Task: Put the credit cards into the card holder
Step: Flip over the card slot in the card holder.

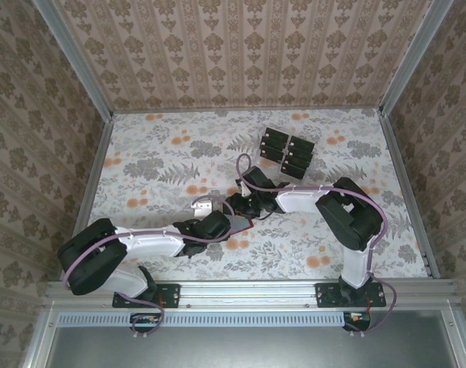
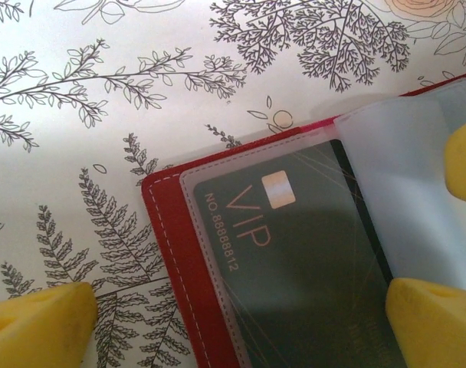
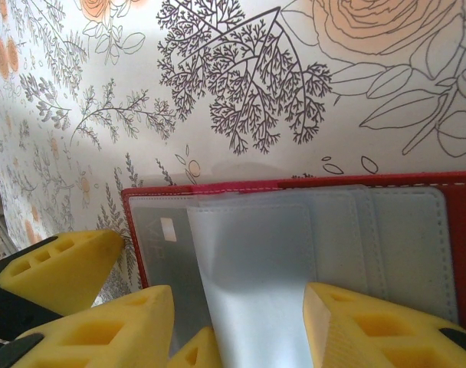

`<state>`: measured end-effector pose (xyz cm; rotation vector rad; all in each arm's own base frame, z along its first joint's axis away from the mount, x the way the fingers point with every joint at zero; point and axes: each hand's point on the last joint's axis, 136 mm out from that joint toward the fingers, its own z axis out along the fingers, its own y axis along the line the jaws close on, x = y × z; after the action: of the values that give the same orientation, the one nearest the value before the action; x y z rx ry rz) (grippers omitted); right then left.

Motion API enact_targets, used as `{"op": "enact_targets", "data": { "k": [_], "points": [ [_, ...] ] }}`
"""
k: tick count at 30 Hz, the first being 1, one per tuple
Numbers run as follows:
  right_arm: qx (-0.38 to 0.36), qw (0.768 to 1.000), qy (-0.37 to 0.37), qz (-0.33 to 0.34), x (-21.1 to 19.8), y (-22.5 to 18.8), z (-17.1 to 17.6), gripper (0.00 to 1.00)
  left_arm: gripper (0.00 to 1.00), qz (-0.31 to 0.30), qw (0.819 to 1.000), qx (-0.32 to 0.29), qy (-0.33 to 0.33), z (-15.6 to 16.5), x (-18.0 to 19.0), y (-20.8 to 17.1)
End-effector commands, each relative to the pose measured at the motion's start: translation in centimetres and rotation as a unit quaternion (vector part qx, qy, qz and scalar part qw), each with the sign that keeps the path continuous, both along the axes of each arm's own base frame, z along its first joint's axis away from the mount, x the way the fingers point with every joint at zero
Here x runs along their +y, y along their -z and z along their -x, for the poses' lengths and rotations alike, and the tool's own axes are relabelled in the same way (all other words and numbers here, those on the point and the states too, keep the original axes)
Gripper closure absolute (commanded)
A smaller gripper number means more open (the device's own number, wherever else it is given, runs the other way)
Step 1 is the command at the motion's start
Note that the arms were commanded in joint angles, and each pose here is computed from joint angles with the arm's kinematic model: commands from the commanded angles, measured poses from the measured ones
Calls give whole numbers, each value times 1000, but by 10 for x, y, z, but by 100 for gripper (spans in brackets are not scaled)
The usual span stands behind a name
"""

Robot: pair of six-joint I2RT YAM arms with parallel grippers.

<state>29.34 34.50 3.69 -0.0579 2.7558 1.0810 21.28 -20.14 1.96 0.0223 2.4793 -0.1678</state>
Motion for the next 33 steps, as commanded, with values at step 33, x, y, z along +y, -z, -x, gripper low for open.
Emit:
{"op": "enact_targets", "data": {
  "k": [33],
  "points": [
    [-12, 999, -12, 28, -14, -8, 10, 49, 0, -24, 999, 44, -21, 20, 17, 34]
  ]
}}
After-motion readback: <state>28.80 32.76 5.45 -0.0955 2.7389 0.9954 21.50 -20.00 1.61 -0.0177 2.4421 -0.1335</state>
